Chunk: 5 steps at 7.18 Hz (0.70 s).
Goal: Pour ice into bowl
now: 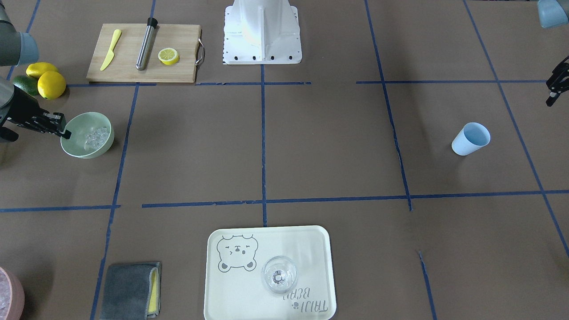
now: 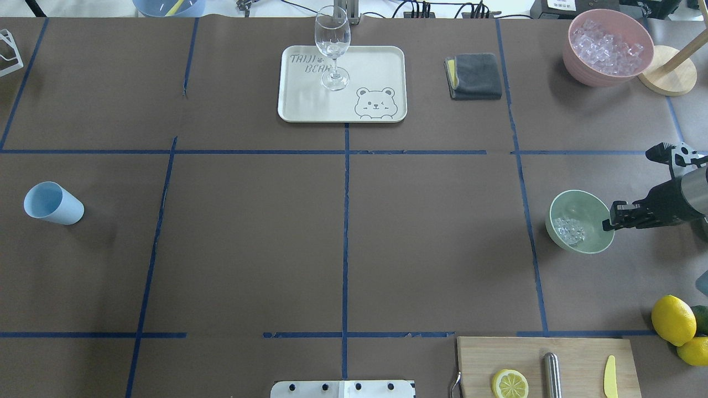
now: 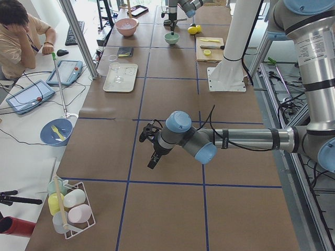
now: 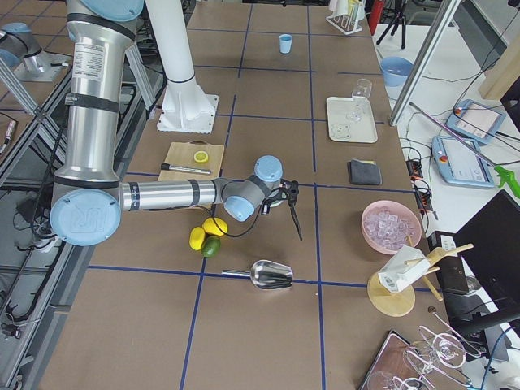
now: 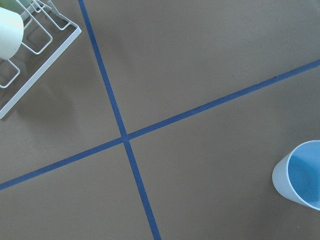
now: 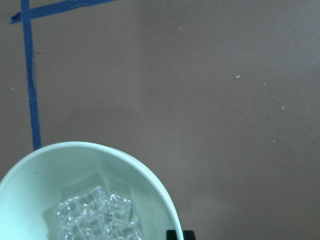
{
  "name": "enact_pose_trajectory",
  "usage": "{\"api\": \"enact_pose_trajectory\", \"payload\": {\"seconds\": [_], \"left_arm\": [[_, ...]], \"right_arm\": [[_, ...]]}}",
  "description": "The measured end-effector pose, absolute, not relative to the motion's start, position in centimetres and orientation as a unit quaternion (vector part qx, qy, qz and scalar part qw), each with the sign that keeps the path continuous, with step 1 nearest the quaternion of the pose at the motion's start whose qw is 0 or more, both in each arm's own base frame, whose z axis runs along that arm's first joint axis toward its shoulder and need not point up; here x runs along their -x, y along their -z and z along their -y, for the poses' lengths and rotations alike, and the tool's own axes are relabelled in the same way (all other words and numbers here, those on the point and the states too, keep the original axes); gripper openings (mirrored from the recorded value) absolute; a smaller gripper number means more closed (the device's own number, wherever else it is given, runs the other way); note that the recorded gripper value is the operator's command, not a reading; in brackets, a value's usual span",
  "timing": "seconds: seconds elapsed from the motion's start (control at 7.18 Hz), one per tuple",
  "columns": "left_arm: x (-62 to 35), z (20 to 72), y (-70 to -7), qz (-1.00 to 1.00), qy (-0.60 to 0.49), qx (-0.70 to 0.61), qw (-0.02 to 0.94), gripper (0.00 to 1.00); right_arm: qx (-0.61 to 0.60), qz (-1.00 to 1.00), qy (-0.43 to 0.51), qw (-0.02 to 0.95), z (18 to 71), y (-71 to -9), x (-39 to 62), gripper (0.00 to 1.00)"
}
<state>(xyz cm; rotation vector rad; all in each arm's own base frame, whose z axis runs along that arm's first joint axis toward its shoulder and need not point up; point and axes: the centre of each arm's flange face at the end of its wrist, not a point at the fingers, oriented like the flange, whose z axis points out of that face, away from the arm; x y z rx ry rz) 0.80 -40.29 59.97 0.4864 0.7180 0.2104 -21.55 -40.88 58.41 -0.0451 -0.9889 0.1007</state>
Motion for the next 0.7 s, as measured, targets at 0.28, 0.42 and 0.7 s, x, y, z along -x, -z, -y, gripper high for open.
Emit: {"api": "enact_pose_trajectory", "payload": {"seconds": [0.28, 0.42, 0.7], "left_arm": [[-0.8, 40.2, -59.8, -0.348, -0.103, -0.239, 0.901, 1.0], [-0.8, 40.2, -59.7, -0.349, -0.103, -0.24, 0.9, 1.0], [-0.7, 40.2, -59.7, -0.349, -0.103, -0.241, 0.9, 1.0]], "right_arm": [[0.024, 0.471, -0.052, 0.88, 40.9, -58.9, 21.3, 0.98], [0.023, 0.471, -0.055, 0.88, 41.0, -59.0, 21.1, 1.0], [0.013, 0.471, -0.067, 0.88, 41.7, -59.1, 19.5, 1.0]]}}
